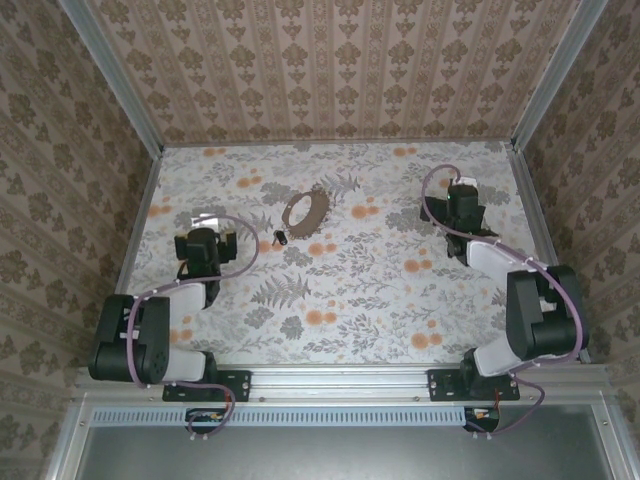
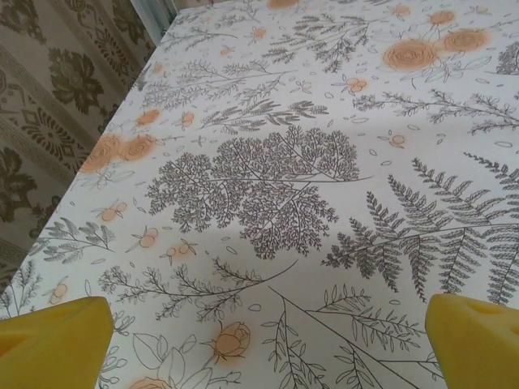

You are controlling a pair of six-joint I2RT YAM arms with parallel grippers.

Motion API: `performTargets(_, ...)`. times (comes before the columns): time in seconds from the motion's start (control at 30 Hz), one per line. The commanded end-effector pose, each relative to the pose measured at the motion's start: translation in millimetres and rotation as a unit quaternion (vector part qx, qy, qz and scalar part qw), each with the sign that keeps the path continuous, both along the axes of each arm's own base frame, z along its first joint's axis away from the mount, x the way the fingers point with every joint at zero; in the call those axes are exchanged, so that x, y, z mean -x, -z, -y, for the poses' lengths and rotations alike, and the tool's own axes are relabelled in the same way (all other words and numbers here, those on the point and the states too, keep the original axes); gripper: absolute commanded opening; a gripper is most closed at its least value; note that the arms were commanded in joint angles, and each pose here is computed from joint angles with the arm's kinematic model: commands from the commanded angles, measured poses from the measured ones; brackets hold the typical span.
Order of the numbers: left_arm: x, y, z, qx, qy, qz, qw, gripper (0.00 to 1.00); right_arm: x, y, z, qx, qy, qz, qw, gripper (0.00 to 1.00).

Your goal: Put the keys on the keyring

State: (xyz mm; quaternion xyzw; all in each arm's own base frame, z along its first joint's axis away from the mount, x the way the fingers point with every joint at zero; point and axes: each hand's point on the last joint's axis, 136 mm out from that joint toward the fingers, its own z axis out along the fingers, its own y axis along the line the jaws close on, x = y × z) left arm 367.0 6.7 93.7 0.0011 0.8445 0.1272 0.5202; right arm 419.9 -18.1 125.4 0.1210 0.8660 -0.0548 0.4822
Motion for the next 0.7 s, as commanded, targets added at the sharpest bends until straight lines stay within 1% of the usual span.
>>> performTargets(0.0, -16, -31, -2, 0.001, 0.001, 0.076, 0.997, 1.0, 5, -22, 12, 0.055, 0.002, 0.042, 0.998, 1.0)
performTargets(0.1, -19, -22, -1, 0.001, 0.006, 0.078, 0.997, 1.0, 14, -10, 13, 0.059, -0.004, 0.029, 0.998, 0.99)
performTargets(0.17, -23, -19, 0, -0.001, 0.012, 0.079, 0.997, 1.0, 18, -5, 8, 0.056, -0.016, 0.066, 0.996, 0.99)
performTargets(0.23, -24, -16, -2, 0.013, 0.014, 0.067, 0.998, 1.0, 22, 6, 0, 0.049, -0.043, 0.089, 0.994, 1.0)
performTargets(0.33, -26, -6, -1, 0.016, 0.024, 0.075, 0.997, 1.0, 22, 24, -8, 0.049, -0.071, 0.115, 0.99, 1.0)
performTargets(0.37, -28, -6, 0, 0.012, 0.027, 0.075, 0.997, 1.0, 23, 24, -10, 0.048, -0.075, 0.117, 0.989, 0.99)
performTargets(0.4, -27, -3, 0, 0.025, 0.027, 0.057, 0.998, 1.0, 23, 27, -11, 0.043, -0.078, 0.102, 0.991, 1.0)
performTargets(0.47, -30, -3, -2, 0.033, 0.033, 0.061, 0.997, 1.0, 20, 27, -12, 0.034, -0.088, 0.103, 0.99, 1.0)
performTargets(0.5, -30, -1, -3, 0.043, 0.035, 0.052, 0.997, 1.0, 21, 28, -11, 0.029, -0.09, 0.097, 0.991, 1.0)
performTargets(0.67, -30, -1, -3, 0.046, 0.037, 0.054, 0.997, 1.0, 20, 28, -10, 0.026, -0.091, 0.099, 0.991, 1.0)
